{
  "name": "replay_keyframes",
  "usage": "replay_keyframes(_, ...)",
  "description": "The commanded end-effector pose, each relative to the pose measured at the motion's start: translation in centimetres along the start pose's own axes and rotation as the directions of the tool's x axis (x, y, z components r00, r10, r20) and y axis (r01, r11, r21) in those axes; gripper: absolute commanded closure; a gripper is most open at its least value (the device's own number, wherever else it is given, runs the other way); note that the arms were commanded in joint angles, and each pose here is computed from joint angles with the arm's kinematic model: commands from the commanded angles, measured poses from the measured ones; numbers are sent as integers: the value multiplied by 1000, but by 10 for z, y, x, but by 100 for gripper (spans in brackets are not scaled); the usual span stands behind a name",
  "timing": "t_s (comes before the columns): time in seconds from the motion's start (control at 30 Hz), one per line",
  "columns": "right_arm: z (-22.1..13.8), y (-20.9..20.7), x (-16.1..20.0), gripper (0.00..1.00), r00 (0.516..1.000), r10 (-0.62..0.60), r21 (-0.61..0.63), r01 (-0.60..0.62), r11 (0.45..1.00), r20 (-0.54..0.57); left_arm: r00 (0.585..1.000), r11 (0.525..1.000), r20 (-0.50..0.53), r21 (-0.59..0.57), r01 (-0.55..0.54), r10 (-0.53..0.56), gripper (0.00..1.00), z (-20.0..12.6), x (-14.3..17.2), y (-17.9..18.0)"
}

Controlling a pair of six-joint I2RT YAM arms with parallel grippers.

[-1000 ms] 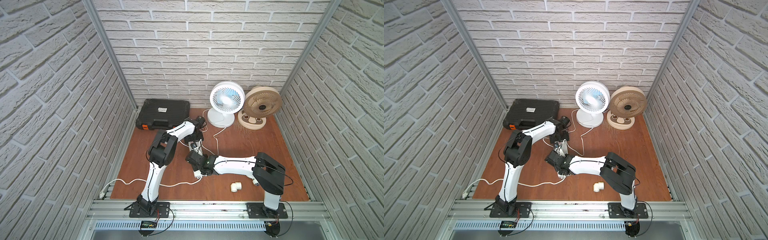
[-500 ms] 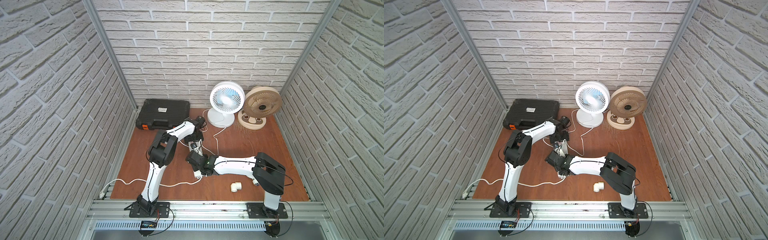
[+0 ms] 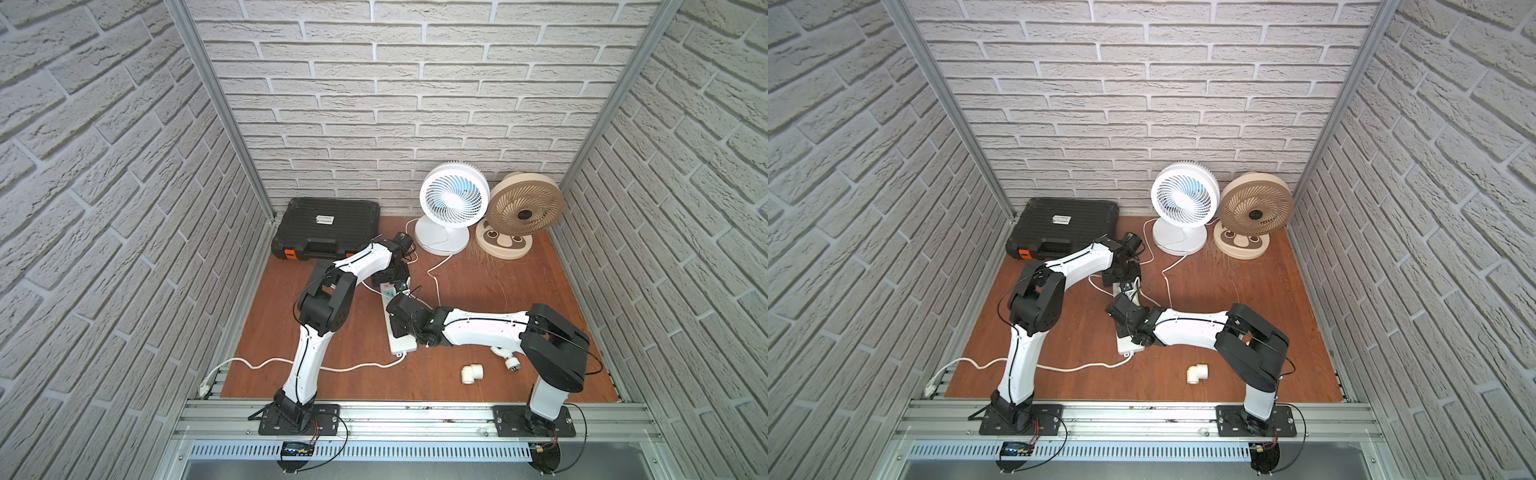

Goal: Unplug the desk fan from the power strip
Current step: Remove the plug from the socket.

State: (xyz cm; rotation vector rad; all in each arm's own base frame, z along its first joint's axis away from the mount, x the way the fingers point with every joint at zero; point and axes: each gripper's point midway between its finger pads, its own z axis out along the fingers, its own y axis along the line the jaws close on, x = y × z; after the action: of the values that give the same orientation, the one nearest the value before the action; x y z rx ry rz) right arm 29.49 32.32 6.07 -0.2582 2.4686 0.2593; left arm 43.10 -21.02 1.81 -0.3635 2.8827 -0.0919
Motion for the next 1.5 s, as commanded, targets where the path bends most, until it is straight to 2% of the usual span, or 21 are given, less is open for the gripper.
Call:
replay_keyframes(0.0,-12,-35,-7,97,1000,-3,119,0,993,20,984,1000,-174,10,-26,27,100,53,46,4)
replay_keyframes(0.23,-13,-30,-9,97,998,-53,143,50,988,20,985,1000,-172,13,-28,30,100,53,45,2)
replay_keyframes(0.63,-17,-4,-13,97,969,-243,233,226,946,48,984,999,-175,7,-36,36,100,55,48,2)
replay_keyframes(0.87,-18,1,-14,97,962,-268,239,248,939,56,983,999,-180,4,-37,37,100,56,50,3)
replay_keyframes(1.17,-19,-3,-12,97,975,-213,214,194,957,67,984,999,-177,5,-39,39,100,56,50,2)
replay_keyframes(1.47,-15,-26,-7,97,999,26,82,-29,996,32,983,999,-177,3,-40,40,100,56,51,4)
